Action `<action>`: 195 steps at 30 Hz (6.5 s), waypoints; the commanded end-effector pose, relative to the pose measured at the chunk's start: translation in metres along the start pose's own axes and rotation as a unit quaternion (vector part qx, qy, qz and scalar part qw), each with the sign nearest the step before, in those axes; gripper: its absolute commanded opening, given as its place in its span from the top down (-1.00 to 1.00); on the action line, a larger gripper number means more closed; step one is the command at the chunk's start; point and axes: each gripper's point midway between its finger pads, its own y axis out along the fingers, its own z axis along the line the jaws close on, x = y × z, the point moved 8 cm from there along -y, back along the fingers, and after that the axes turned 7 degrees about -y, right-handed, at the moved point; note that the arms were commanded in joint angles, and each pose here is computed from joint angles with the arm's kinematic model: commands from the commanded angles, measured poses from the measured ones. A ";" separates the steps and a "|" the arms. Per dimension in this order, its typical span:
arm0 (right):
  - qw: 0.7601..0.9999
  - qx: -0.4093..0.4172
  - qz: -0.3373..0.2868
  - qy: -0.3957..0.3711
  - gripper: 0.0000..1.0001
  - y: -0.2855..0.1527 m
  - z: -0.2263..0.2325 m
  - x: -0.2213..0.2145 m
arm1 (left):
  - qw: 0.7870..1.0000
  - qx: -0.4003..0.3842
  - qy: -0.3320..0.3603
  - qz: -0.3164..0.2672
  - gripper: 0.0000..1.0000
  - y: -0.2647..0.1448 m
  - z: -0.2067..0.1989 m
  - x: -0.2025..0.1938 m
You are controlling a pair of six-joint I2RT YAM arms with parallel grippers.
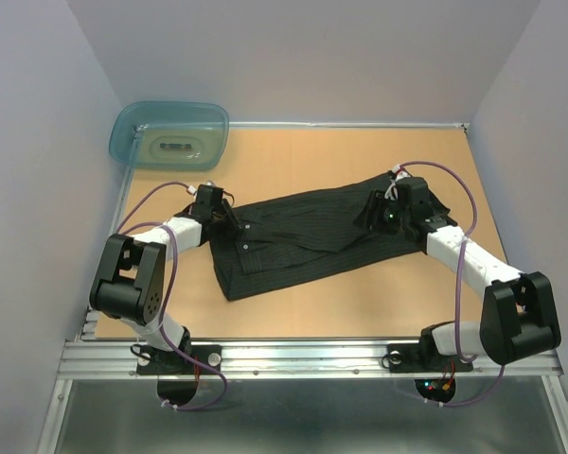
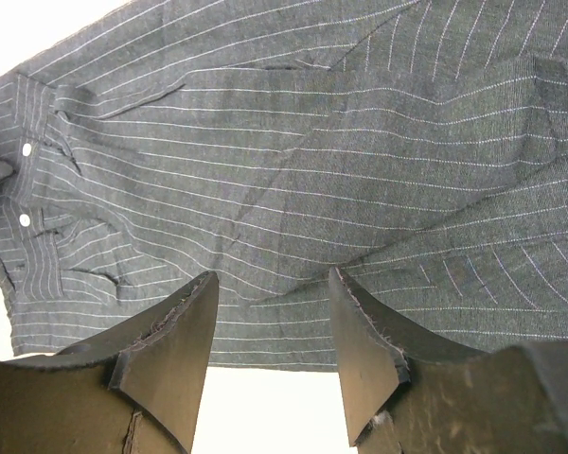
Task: Fold and stack the long sleeve shirts
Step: Fold the shirt
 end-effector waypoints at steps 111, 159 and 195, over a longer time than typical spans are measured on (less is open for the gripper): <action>0.979 0.102 -0.027 0.177 -0.11 0.077 -0.085 -0.010 | 0.999 -0.016 -0.007 0.036 -0.04 0.002 -0.002 -0.071; 0.966 0.220 -0.095 0.099 -0.11 0.098 0.002 0.061 | 1.000 -0.024 0.008 0.017 -0.07 -0.019 -0.003 -0.063; 0.944 0.316 -0.008 0.097 -0.11 0.035 0.064 -0.019 | 0.999 -0.035 -0.007 0.023 -0.07 -0.025 0.002 -0.062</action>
